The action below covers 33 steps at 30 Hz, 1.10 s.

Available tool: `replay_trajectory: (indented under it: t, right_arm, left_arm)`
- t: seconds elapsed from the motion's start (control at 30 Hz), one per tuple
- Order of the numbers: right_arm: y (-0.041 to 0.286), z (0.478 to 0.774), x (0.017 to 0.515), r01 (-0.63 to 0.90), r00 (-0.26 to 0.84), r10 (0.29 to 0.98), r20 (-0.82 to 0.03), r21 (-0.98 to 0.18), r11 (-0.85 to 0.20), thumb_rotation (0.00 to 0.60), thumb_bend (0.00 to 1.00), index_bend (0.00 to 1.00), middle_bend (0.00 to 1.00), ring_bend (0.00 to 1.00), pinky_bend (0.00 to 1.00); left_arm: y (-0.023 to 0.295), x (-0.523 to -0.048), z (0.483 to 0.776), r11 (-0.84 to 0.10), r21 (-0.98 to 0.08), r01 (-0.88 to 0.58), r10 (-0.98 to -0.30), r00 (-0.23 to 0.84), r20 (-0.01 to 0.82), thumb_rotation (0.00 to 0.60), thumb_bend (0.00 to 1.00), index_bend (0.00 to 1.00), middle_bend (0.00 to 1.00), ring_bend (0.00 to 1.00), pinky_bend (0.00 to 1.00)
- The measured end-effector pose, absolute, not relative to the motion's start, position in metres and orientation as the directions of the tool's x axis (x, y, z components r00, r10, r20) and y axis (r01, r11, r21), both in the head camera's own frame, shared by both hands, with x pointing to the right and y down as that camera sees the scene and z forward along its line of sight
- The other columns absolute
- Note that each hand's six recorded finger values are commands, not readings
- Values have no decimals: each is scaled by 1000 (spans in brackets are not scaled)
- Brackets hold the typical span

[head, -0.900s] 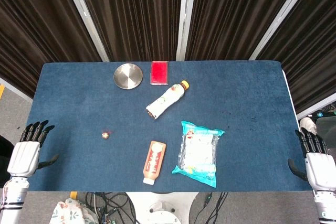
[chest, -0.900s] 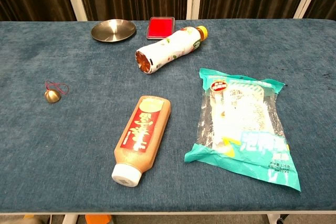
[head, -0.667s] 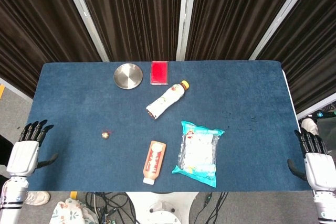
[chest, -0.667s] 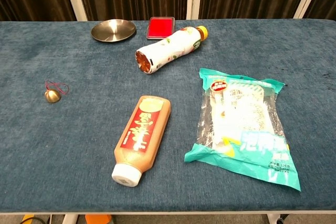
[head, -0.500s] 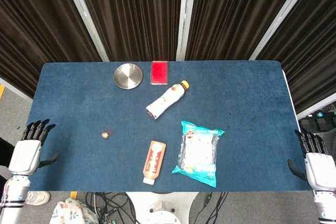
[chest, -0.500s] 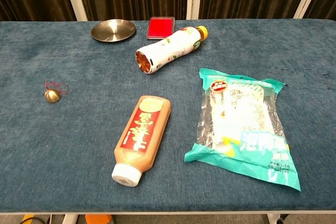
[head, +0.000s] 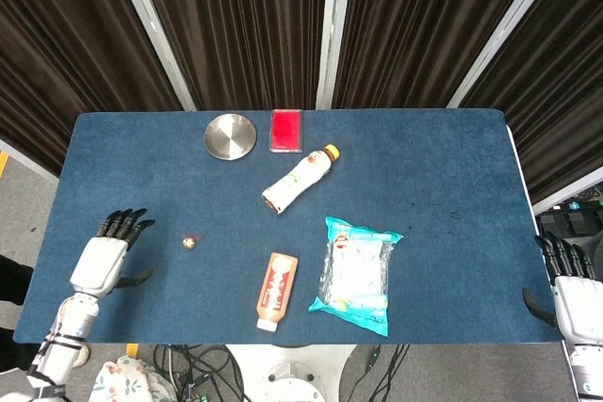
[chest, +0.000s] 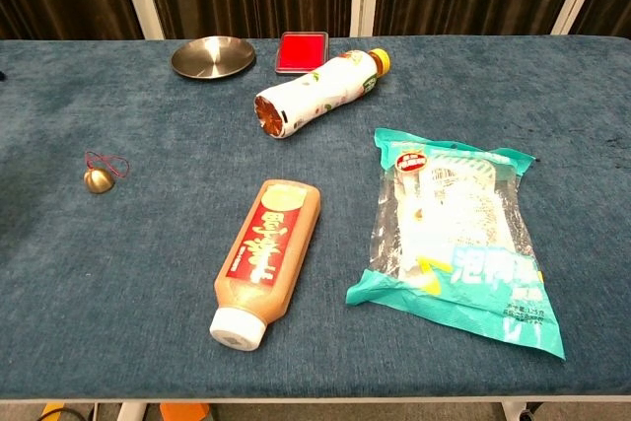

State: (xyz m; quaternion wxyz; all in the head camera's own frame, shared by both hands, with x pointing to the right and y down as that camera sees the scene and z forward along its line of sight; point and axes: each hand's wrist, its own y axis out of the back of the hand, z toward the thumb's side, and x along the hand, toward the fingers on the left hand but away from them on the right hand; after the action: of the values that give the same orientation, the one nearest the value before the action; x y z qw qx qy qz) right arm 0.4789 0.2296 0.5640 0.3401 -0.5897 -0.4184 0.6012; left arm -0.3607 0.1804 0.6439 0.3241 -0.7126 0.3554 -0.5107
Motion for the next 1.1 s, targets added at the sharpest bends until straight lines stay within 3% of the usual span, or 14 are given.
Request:
replay_trajectory:
  t: [0.2, 0.57, 1.1]
  right_arm:
    - [230, 565, 481, 86, -76, 902, -425, -904, -419, 600, 265, 0, 0, 0, 24]
    - [229, 566, 482, 89, -78, 900, -429, -902, -422, 600, 265, 0, 0, 0, 24]
    - [230, 569, 482, 90, -80, 895, -439, -898, -432, 600, 265, 0, 0, 0, 24]
  left_arm:
    - [170, -334, 672, -598, -784, -165, -791, 280, 544, 600, 177, 187, 67, 0, 0]
    - [156, -322, 708, -645, -749, -150, -755, 280, 594, 600, 187, 224, 75, 0, 0]
    - [151, -323, 720, -659, -737, -148, -746, 254, 616, 600, 277, 363, 101, 0, 0]
